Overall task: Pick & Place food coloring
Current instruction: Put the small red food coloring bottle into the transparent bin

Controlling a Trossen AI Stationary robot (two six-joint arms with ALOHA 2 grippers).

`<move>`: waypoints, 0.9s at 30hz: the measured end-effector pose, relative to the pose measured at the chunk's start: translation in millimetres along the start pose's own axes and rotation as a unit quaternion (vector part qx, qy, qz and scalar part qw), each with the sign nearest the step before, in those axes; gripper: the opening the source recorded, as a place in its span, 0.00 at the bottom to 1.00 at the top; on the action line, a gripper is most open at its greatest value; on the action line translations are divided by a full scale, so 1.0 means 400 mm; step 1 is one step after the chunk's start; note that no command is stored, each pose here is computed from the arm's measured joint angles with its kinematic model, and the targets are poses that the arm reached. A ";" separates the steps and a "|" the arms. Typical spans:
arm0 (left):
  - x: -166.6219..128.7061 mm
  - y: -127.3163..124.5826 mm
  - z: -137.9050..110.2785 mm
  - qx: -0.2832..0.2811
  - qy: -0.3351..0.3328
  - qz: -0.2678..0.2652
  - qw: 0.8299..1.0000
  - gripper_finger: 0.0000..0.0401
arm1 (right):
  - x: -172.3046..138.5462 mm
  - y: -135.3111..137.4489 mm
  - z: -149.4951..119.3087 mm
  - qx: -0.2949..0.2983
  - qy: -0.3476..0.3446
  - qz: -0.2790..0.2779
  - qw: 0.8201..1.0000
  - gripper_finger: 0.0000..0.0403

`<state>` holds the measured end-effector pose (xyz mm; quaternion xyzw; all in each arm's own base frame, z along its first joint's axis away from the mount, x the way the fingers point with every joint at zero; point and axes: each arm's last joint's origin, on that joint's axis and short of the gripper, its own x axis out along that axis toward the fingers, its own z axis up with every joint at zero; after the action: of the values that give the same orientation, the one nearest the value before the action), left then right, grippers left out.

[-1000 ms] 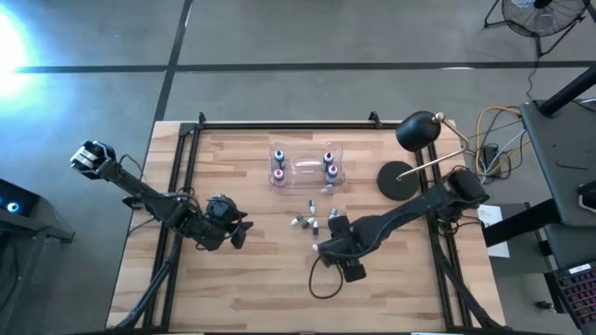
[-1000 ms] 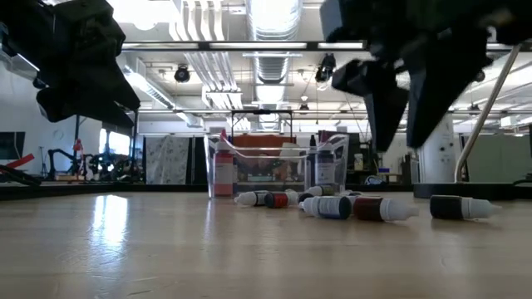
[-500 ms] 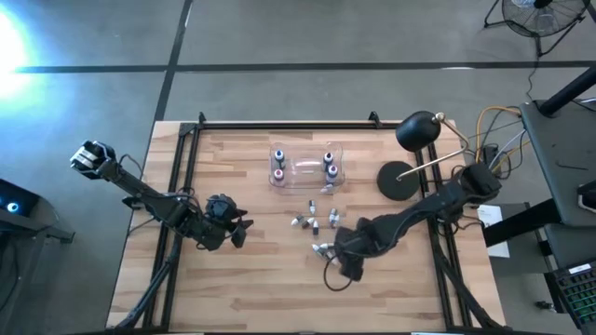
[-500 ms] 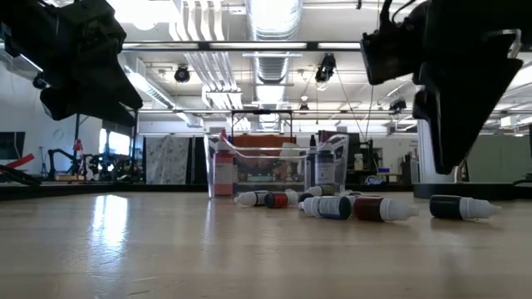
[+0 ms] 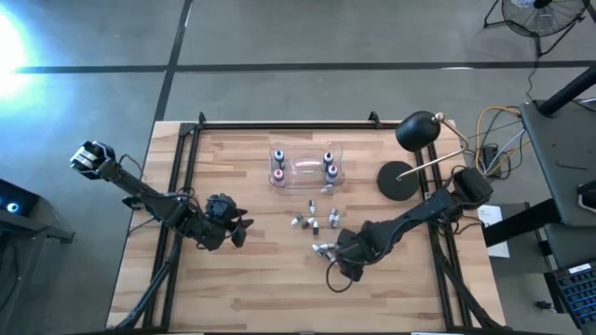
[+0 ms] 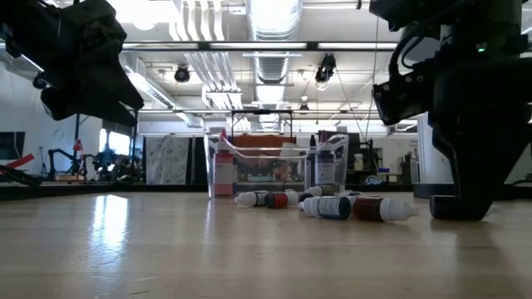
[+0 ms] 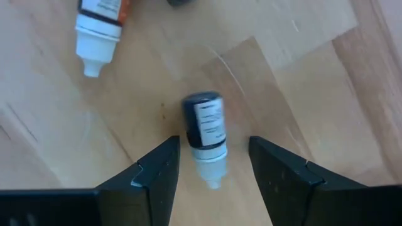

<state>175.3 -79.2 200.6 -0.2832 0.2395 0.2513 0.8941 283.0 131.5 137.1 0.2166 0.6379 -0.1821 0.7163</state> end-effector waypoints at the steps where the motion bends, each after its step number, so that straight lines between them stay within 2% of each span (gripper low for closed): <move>1: 0.000 0.000 0.000 -0.002 0.000 0.000 1.000 0.46 | 0.000 0.001 0.001 0.006 0.000 -0.001 1.000 0.45; 12: 0.001 0.001 0.002 -0.006 -0.005 0.003 1.000 0.46 | -0.005 0.006 0.013 0.022 -0.025 -0.011 0.999 0.18; 16: 0.001 0.002 0.003 -0.006 -0.012 0.007 1.000 0.46 | -0.023 0.013 0.036 0.032 -0.031 0.005 0.999 0.12; 18: 0.001 0.002 0.003 -0.006 -0.012 0.007 1.000 0.46 | -0.055 0.022 0.067 0.046 -0.059 0.020 0.997 0.12; 21: 0.001 0.002 0.002 -0.006 -0.014 0.008 1.000 0.46 | -0.120 0.023 0.135 0.077 -0.141 0.024 0.987 0.13; 24: 0.002 0.005 0.001 -0.005 -0.020 0.013 1.000 0.46 | -0.199 0.003 0.223 0.108 -0.237 0.010 0.965 0.14; 27: 0.005 0.011 -0.003 -0.005 -0.023 0.017 1.000 0.46 | -0.278 -0.045 0.320 0.128 -0.309 -0.009 0.942 0.16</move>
<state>174.0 -76.2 197.0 -0.2779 0.2227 0.2739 0.8934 366.8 45.5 257.8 0.2340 0.3586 -0.3271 0.8424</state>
